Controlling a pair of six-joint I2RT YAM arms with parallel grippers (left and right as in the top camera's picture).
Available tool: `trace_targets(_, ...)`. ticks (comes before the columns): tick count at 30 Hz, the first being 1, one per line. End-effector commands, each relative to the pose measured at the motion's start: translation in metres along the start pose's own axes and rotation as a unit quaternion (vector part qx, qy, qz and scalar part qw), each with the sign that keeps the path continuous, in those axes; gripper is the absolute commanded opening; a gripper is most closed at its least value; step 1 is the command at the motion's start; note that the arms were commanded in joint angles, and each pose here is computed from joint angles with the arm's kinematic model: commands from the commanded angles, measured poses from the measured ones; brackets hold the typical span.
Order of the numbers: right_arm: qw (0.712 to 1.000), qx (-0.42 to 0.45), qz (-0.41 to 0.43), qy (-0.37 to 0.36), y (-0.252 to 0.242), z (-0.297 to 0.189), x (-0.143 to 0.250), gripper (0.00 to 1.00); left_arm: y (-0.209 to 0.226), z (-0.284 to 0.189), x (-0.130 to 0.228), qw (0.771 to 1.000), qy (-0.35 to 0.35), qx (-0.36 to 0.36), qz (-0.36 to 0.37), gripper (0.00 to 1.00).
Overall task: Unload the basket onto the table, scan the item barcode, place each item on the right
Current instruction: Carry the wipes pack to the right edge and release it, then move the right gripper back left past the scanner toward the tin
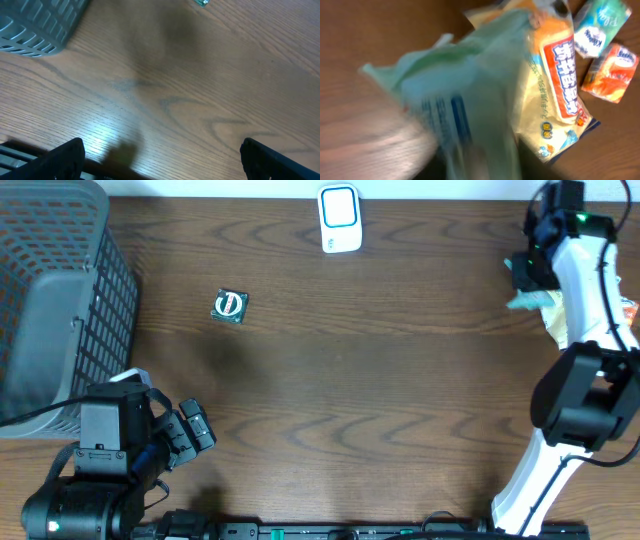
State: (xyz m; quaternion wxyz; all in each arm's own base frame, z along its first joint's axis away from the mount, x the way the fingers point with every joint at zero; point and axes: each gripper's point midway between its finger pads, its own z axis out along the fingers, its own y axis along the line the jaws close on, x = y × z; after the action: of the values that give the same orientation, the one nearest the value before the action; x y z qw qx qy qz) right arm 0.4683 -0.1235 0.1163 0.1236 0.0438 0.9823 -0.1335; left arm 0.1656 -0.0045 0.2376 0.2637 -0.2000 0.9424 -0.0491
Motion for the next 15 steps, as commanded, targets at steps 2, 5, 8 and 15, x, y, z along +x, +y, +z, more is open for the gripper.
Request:
trace_targets(2, 0.998, -0.044, 0.02, 0.04, -0.009, 0.024, 0.028, 0.82, 0.001, 0.0, 0.0, 1.0, 0.0, -0.003, -0.002, 0.97)
trace_targets(5, 0.996, -0.073, 0.026, 0.051, -0.003, 0.029, 0.036, 0.92, 0.001, 0.0, 0.0, 1.0, 0.0, -0.003, -0.002, 0.98)
trace_targets(8, 0.994, -0.09, 0.037, 0.045, 0.006, 0.024, 0.034, 0.97, 0.001, 0.0, 0.0, 1.0, 0.0, -0.003, -0.002, 0.98)
trace_targets(15, 0.988, -0.139, 0.05, -0.039, 0.034, -0.033, 0.003, 0.97, 0.001, 0.0, 0.0, 1.0, 0.0, -0.003, -0.002, 0.98)
